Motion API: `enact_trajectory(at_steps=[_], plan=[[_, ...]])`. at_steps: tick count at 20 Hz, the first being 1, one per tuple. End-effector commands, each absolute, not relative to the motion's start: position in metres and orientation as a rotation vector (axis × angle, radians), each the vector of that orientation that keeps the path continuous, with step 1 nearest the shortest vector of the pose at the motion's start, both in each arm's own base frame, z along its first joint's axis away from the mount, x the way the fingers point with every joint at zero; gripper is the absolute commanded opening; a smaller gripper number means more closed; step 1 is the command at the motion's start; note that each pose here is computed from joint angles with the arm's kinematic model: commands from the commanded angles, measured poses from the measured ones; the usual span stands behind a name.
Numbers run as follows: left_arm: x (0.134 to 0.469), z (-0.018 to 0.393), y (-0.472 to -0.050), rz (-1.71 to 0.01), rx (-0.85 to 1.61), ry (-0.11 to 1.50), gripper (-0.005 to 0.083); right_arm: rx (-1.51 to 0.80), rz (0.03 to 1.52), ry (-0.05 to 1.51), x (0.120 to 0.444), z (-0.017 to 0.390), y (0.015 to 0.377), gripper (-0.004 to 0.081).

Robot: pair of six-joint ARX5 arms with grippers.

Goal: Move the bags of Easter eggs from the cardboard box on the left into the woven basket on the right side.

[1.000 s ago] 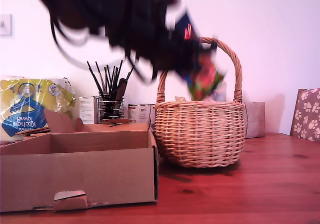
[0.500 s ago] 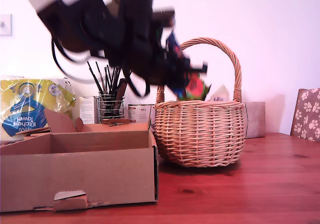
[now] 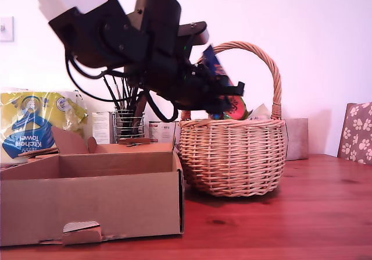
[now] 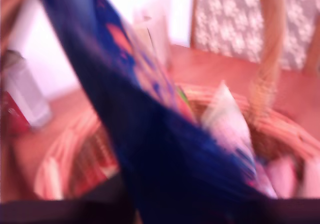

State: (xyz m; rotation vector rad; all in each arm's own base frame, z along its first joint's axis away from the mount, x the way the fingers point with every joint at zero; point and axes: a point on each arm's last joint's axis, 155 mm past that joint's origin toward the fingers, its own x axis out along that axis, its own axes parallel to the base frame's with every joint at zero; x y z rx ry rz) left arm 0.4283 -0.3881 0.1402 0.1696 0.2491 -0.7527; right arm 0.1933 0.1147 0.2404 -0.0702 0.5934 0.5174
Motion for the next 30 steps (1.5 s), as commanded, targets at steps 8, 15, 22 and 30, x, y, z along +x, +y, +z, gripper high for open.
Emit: enact_trajectory(at_steps=[8,15,22,30], plan=[[0.379,0.196,-0.36,-0.788,0.255,0.351,0.0724,-0.063,0.521,0.581,0.194,0.244,0.116,-0.0012],[0.357,0.212,-0.284,-0.598,0.356,0.498,0.0547,-0.061,0.522,0.568,0.196,0.247,0.116,-0.0012],[0.349,0.219,-0.253,-0.559,0.374,0.515,0.0007,-0.021,0.518,0.348,0.225,0.285,0.127,-0.0012],[0.338,0.221,-0.173,-0.495,0.096,0.302,0.0008,0.01,0.383,0.121,0.258,0.288,0.109,-0.0012]])
